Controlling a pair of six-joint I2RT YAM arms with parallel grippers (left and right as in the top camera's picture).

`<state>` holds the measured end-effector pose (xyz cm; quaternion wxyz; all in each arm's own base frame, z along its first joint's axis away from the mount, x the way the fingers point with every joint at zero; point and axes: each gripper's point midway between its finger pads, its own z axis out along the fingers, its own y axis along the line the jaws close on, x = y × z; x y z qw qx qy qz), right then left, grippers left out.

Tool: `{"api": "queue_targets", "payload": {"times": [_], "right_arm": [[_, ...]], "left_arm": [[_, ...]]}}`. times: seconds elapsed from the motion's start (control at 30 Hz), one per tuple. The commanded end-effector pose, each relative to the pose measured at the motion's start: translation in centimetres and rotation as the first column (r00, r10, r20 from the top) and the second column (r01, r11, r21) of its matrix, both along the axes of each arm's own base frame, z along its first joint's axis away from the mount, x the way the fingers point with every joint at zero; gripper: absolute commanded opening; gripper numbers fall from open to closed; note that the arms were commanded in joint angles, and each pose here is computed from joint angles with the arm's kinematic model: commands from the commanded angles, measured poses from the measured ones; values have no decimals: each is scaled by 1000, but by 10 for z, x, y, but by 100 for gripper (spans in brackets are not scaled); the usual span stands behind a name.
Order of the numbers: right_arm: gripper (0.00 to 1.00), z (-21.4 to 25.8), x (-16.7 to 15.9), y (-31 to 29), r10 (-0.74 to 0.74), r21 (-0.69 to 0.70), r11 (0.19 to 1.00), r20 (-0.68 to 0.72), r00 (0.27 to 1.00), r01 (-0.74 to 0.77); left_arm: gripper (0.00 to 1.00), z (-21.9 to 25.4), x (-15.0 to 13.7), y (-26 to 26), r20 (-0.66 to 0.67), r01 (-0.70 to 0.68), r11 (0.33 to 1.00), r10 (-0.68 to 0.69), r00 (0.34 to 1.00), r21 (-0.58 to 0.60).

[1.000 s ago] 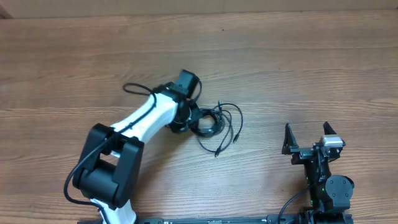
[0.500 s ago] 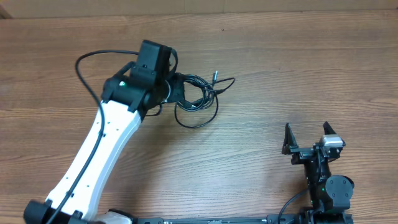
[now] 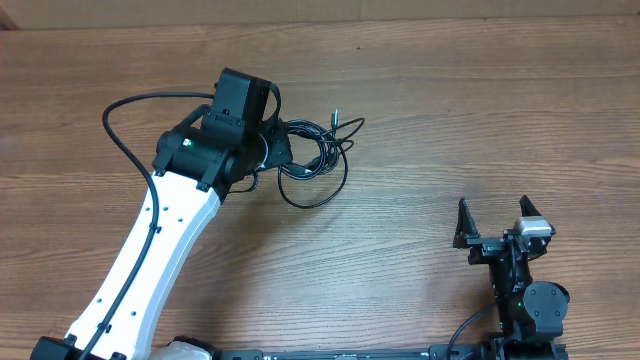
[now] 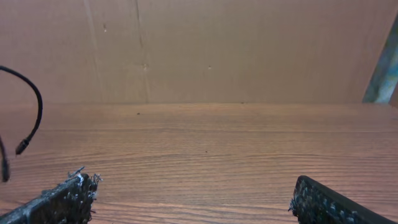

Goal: Untangle cables
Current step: 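Grasp the cable bundle with the left gripper and lift it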

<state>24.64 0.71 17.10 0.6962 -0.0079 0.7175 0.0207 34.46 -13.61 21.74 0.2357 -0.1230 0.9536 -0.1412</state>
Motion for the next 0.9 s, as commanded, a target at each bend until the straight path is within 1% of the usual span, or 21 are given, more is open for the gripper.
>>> {"api": "queue_targets", "payload": {"times": [0.0, 0.07, 0.13, 0.17, 0.2, 0.27, 0.3, 0.37, 0.43, 0.5, 0.53, 0.6, 0.63, 0.73, 0.87], "right_arm": [[100, -1, 0, 0, -3, -2, 1000, 7, 1000, 3], [100, -1, 0, 1, 7, -1, 1000, 8, 1000, -7], [100, 0, -1, 10, 53, 19, 998, 10, 999, -53], [100, 2, -2, 21, 115, 135, 984, 13, 993, -115], [100, 4, -4, 33, 186, 297, 938, 15, 983, -182], [100, 6, -8, 46, 259, 445, 863, 14, 966, -238], [100, 6, -10, 53, 299, 519, 813, 12, 954, -262], [100, 7, -17, 69, 395, 684, 669, 2, 919, -290], [100, 7, -27, 86, 501, 834, 481, -8, 866, -270], [100, 7, -35, 97, 570, 908, 353, -16, 822, -226], [100, 7, -36, 99, 581, 935, 297, -17, 814, -193], [100, 8, -37, 100, 592, 986, 148, -24, 806, -79], [100, 8, -37, 100, 590, 991, 121, -23, 807, -60], [100, 8, -36, 99, 588, 989, 134, -22, 809, -70], [100, 6, -38, 102, 604, 991, 120, -31, 796, -52]], "left_arm": [[4, 12, 0, 0, 18, -42, 999, 42, 999, -32], [4, 12, -1, -1, 14, -37, 999, 38, 999, -39], [4, 12, -2, -3, 11, -31, 998, 32, 999, -46], [4, 12, -2, -4, 9, -28, 998, 28, 1000, -50], [4, 10, -3, -3, 6, -29, 998, 29, 1000, -47], [4, 9, -2, -3, 3, -31, 999, 31, 1000, -44], [5, 8, -2, -3, -1, -35, 998, 35, 999, -47], [4, 6, -2, -3, -26, -88, 994, 86, 996, -71], [4, 2, -4, -2, -72, -179, 978, 172, 982, -110], [5, -1, -10, -4, -145, -287, 945, 265, 953, -160], [5, -3, -14, -6, -190, -338, 923, 303, 934, -186], [5, -5, -20, -13, -263, -394, 890, 332, 906, -231], [4, -5, -22, -17, -282, -395, 886, 325, 903, -244], [5, -6, -28, -31, -320, -401, 877, 312, 894, -265], [4, -12, -34, -47, -352, -452, 855, 353, 867, -256]]}}
